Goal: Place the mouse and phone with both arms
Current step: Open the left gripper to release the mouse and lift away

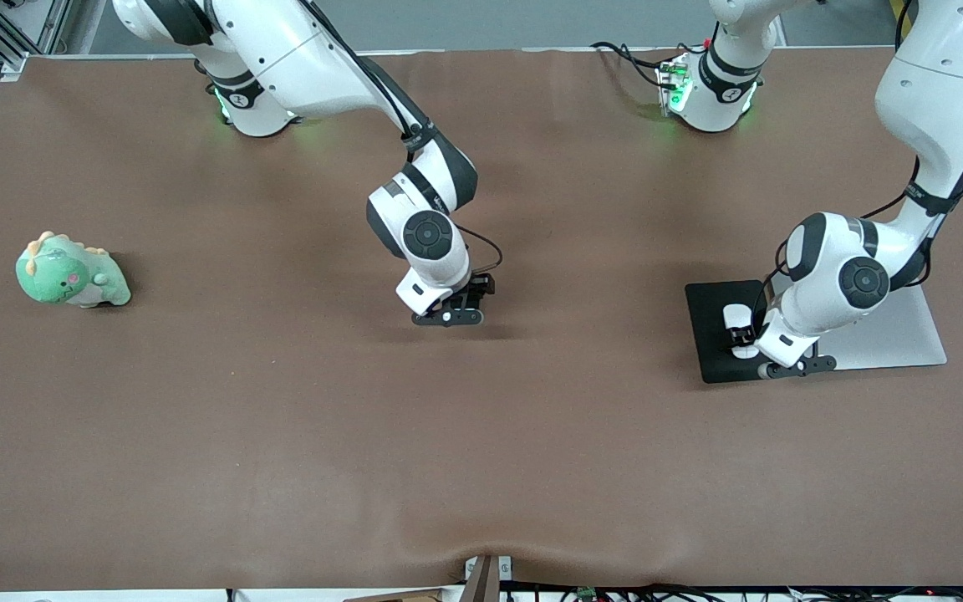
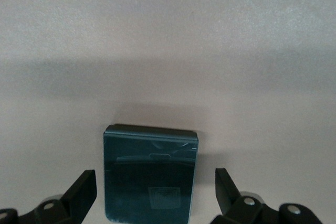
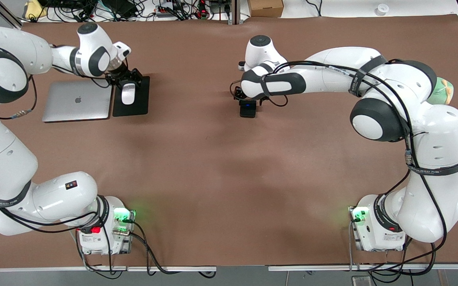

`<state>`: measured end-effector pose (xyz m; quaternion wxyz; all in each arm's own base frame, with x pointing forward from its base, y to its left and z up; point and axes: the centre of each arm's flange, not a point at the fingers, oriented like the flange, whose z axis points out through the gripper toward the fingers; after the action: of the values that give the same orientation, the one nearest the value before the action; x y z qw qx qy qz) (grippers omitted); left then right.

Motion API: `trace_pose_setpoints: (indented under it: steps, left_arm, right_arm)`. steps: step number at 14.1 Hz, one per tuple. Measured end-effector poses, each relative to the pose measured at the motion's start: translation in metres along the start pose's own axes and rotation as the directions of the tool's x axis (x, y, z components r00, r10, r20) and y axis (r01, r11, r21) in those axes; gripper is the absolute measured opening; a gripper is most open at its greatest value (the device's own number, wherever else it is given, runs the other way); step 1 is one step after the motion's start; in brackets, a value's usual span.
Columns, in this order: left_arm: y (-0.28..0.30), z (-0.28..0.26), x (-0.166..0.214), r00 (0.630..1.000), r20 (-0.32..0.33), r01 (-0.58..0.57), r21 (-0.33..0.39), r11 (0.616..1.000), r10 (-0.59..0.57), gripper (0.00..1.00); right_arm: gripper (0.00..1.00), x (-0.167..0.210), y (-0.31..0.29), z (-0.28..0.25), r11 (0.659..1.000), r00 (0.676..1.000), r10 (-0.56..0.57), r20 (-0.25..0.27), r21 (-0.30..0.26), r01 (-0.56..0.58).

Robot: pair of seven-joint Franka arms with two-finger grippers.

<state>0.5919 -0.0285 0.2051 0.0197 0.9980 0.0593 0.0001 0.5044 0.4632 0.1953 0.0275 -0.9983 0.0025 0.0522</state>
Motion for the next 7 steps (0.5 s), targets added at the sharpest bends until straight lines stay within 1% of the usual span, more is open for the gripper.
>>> trace_pose_setpoints:
  steps: [2,5,7]
  left_arm:
    - [0.012,-0.054,0.011,1.000,0.014,-0.018,0.054,0.998,0.017,1.00]
    - [0.029,-0.166,0.026,0.998,0.058,-0.019,0.150,0.988,0.011,1.00]
    - [0.034,-0.229,0.033,0.998,0.059,-0.007,0.175,0.985,-0.003,1.00]
  right_arm:
    - [1.00,0.001,-0.001,-0.002,1.000,1.000,-0.002,-0.006,-0.001,0.002]
    - [1.00,0.003,-0.001,0.001,1.000,1.000,-0.001,-0.018,0.006,0.002]
    - [1.00,0.005,-0.001,0.008,1.000,1.000,0.000,-0.023,0.008,0.001]
